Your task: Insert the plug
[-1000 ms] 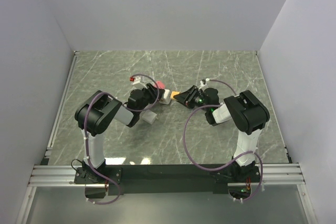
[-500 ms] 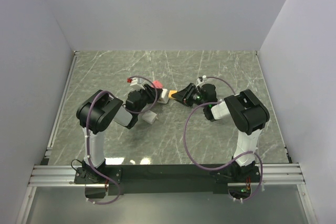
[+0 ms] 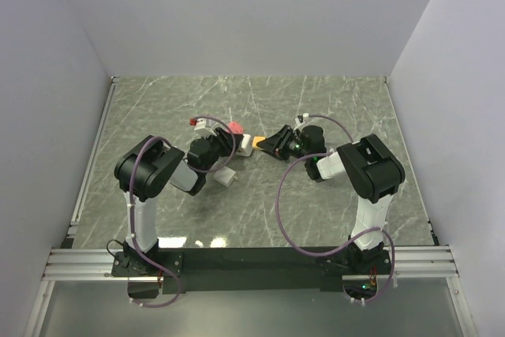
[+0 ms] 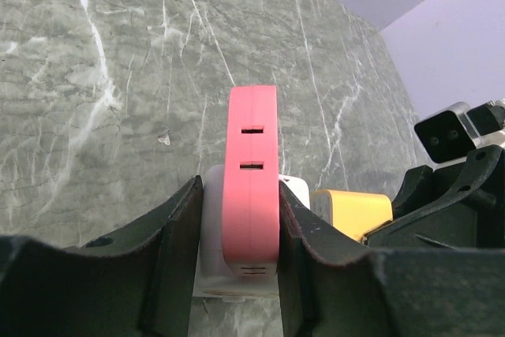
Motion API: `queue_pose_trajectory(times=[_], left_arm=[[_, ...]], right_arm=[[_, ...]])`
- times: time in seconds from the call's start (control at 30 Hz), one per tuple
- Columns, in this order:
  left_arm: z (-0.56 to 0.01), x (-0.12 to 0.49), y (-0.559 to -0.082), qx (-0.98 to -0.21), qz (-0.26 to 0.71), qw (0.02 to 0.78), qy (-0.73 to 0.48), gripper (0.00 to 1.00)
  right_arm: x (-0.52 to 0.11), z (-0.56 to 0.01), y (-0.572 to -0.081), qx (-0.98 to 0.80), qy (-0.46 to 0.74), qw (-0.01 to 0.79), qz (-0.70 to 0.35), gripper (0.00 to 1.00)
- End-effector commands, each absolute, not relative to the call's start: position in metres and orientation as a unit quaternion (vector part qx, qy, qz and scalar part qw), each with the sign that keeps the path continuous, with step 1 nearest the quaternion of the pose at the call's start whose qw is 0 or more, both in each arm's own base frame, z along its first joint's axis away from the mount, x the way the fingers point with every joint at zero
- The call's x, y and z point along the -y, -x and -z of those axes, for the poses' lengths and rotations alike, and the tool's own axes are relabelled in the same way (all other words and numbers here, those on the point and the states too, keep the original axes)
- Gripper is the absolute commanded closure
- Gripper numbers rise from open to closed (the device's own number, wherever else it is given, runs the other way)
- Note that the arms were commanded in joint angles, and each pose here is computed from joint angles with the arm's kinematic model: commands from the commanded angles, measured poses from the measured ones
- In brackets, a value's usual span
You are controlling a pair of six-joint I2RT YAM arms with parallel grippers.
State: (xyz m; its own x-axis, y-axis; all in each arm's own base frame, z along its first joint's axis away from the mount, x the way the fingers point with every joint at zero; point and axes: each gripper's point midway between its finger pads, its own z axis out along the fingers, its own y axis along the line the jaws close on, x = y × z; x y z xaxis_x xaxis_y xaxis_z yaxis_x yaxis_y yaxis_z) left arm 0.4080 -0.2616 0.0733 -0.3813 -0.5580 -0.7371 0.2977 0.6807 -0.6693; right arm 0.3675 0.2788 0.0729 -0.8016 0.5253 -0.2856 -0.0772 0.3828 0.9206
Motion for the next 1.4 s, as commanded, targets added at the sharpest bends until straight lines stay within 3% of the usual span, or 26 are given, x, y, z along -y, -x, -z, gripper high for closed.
queue_pose_trajectory(times=[0.0, 1.37], left_arm=[[-0.042, 0.298, -0.353, -0.776, 0.441, 0.451, 0.007, 0.64], [-0.044, 0.310, -0.339, -0.765, 0.477, 0.433, -0.004, 0.65]], right_arm=[[-0.300, -0.098, -0.367, -0.767, -0.108, 0.284, -0.566, 1.00], [-0.309, -0.093, -0.372, -0.757, -0.122, 0.274, -0.581, 1.00]])
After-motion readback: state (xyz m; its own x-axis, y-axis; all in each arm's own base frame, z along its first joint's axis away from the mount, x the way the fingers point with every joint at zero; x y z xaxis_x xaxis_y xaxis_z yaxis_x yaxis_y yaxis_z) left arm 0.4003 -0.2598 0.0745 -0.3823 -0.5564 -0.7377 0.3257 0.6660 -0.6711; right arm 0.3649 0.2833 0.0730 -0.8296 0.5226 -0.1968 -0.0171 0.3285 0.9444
